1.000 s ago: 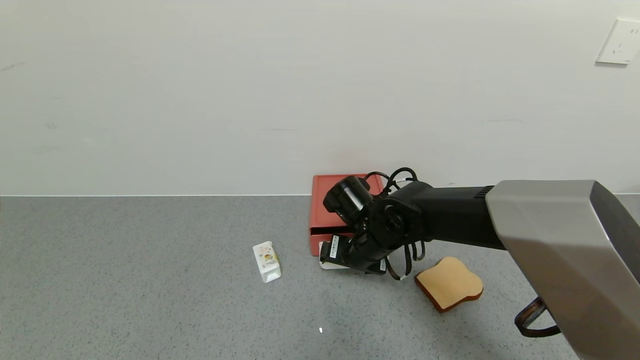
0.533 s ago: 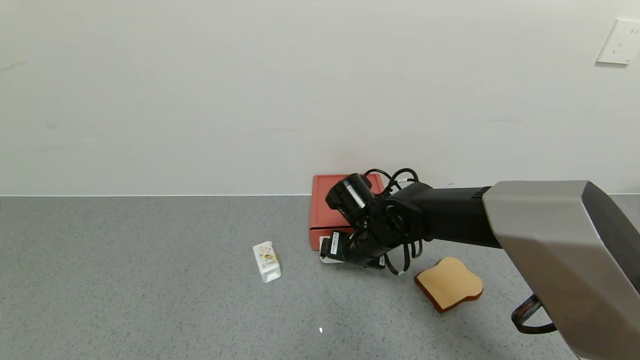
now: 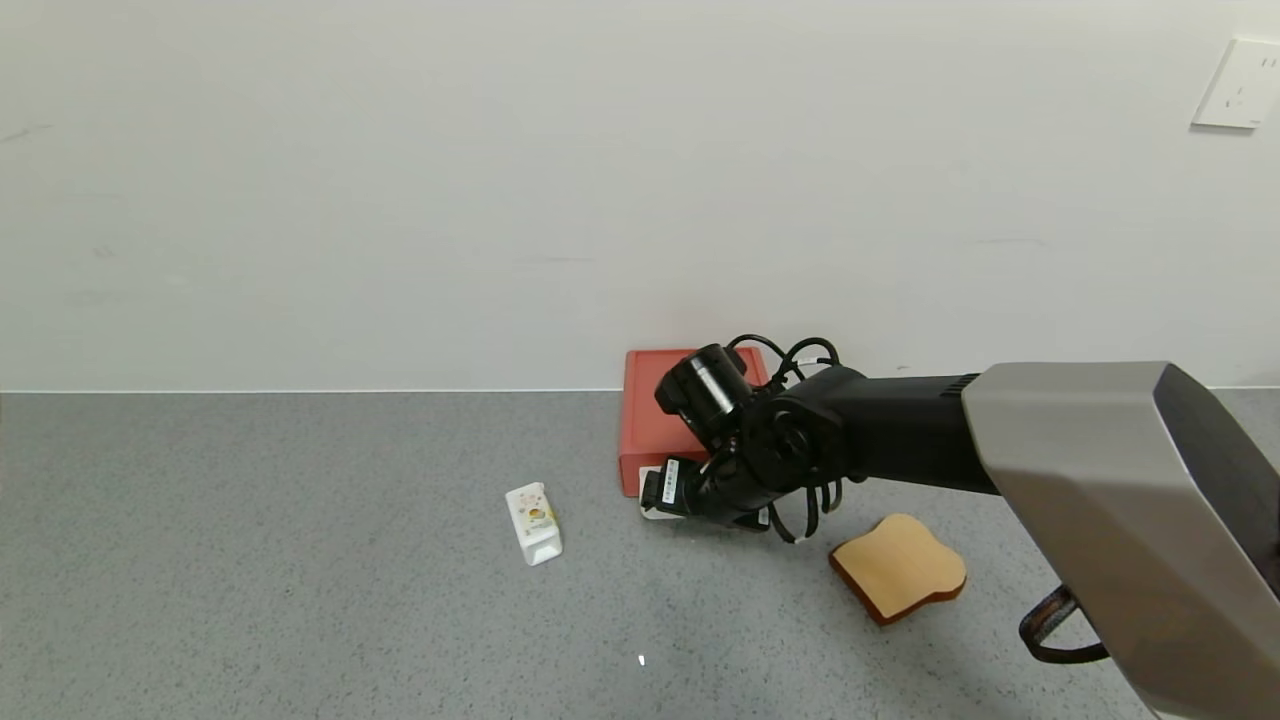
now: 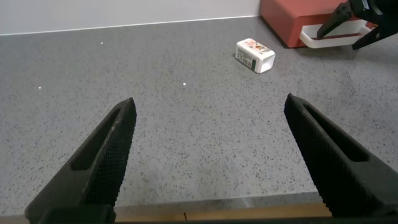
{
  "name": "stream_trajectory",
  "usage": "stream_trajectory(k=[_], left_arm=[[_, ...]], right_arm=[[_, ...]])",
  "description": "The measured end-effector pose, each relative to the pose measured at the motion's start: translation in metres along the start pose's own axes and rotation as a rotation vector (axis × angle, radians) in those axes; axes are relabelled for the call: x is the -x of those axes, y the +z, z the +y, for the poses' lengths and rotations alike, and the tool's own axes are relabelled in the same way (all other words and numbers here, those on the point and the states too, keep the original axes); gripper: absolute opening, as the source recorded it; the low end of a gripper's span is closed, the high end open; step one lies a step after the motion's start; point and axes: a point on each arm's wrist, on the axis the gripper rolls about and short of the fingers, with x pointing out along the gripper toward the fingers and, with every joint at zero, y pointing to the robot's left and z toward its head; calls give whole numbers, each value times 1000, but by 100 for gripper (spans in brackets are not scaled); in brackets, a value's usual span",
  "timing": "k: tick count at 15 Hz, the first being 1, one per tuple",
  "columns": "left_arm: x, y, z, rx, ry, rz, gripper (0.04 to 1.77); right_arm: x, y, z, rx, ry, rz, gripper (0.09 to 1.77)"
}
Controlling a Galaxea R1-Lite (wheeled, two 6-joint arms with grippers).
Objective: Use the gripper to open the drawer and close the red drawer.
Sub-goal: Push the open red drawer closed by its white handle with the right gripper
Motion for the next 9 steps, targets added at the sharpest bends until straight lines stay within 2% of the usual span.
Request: stream_trajectory(k=[5, 9], left_arm=[[0, 0, 0, 0, 0, 0, 172], [0, 0, 0, 0, 0, 0, 172]], right_arm=[[-1, -1, -1, 2, -9, 9, 171], [11, -5, 1, 70, -26, 19, 171]])
